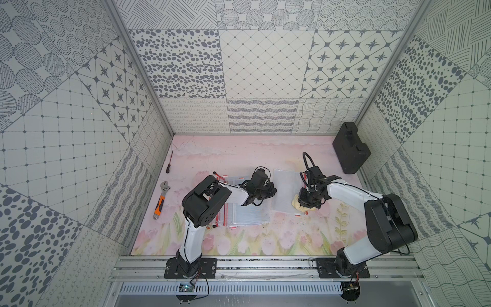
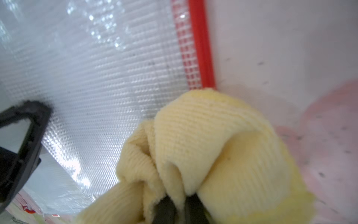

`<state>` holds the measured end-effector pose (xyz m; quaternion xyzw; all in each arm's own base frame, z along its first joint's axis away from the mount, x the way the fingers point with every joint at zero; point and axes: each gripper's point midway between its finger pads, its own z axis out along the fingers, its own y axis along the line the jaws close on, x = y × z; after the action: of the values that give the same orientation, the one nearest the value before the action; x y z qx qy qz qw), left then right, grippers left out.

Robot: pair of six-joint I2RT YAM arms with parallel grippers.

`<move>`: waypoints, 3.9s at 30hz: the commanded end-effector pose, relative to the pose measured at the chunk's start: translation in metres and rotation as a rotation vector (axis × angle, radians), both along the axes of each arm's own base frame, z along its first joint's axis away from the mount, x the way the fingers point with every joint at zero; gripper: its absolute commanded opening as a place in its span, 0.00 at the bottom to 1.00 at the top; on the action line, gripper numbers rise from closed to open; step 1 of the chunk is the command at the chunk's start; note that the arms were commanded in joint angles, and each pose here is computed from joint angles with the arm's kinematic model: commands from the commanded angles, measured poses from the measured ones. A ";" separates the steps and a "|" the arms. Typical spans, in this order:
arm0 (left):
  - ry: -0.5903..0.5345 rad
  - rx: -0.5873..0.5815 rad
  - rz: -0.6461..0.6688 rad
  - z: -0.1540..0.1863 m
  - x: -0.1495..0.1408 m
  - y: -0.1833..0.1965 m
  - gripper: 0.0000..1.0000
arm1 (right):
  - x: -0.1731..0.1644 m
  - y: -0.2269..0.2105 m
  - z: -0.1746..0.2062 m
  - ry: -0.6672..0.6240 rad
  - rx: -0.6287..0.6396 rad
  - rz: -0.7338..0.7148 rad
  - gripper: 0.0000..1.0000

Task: Wipe the document bag
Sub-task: Wipe the dirt from the document bag, then place the document bag at the center of the board, then pick up the document bag from the center of the board.

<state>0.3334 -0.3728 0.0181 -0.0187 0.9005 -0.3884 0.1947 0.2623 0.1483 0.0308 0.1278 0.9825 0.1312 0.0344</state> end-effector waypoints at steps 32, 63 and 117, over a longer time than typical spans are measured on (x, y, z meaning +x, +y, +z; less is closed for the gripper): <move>0.252 0.389 0.137 -0.086 -0.035 0.084 0.00 | 0.012 0.108 0.001 -0.026 0.065 0.130 0.00; 0.202 0.336 0.010 -0.061 -0.014 -0.042 0.00 | 0.035 -0.061 0.157 -0.353 0.044 -0.131 0.00; 0.173 0.300 -0.037 0.014 -0.053 0.201 0.44 | 0.028 0.028 0.073 -0.138 0.097 0.066 0.00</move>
<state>0.2732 -0.1652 0.0348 -0.0279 0.9654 -0.2355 0.1086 0.2802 0.1695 0.1014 0.0905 0.9758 0.1819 0.0805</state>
